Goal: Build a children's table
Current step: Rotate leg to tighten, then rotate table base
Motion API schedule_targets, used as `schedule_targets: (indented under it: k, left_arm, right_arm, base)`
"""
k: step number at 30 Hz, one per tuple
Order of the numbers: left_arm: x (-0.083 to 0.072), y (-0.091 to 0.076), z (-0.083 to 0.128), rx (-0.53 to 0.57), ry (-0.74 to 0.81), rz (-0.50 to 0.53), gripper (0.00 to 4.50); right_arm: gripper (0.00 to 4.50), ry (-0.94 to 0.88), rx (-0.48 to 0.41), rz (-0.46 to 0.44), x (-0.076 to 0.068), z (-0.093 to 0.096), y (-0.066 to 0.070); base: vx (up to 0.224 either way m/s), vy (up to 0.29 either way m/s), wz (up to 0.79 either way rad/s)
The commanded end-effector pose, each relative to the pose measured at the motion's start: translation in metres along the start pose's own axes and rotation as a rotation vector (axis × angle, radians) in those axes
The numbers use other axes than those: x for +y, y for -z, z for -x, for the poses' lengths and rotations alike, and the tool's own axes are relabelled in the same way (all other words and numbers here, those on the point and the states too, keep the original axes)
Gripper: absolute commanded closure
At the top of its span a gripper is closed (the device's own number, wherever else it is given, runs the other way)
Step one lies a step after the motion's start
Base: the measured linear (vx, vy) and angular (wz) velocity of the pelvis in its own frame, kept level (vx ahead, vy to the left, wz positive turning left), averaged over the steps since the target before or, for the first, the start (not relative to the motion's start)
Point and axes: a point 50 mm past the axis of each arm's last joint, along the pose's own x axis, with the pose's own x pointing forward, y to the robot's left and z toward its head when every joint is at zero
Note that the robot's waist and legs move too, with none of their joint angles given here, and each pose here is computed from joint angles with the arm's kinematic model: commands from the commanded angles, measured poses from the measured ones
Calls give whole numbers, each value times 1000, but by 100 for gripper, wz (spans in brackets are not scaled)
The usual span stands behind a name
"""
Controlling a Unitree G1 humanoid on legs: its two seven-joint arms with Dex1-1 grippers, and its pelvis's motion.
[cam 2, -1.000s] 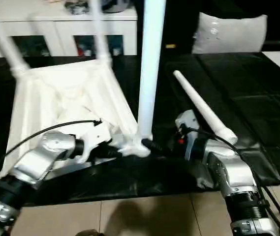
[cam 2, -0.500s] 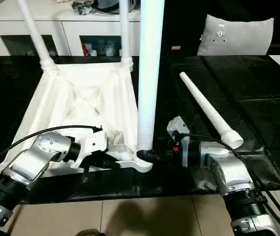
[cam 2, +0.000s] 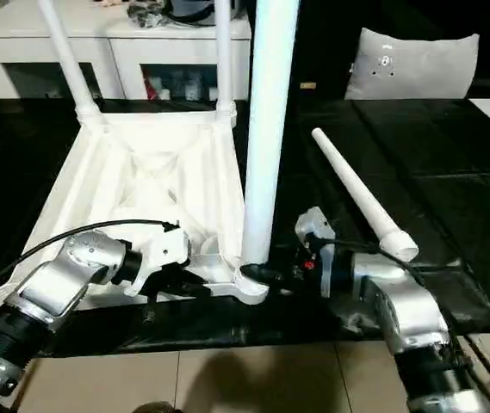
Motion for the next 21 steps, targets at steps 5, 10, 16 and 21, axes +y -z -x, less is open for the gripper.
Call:
schedule_targets:
  k: [5, 10, 16, 21]
  left_arm:
    - [15, -34, -25, -131, -259, 216, 450]
    - [22, -50, -38, -160, -427, 270, 450]
    - [19, -55, -44, -138, -471, 276, 450]
    - [21, -54, -43, -129, -480, 255, 450]
  right_arm:
    - [240, 456, -47, -132, -24, -26, 16]
    - [241, 664, -110, -193, -33, -33, 14]
    - [166, 686, -179, -220, -33, -37, 10]
    - [125, 675, -208, -207, -33, -33, 7]
  base:
    - [0, 0, 0]
    - [0, 0, 0]
    - [0, 0, 0]
    - [0, 0, 0]
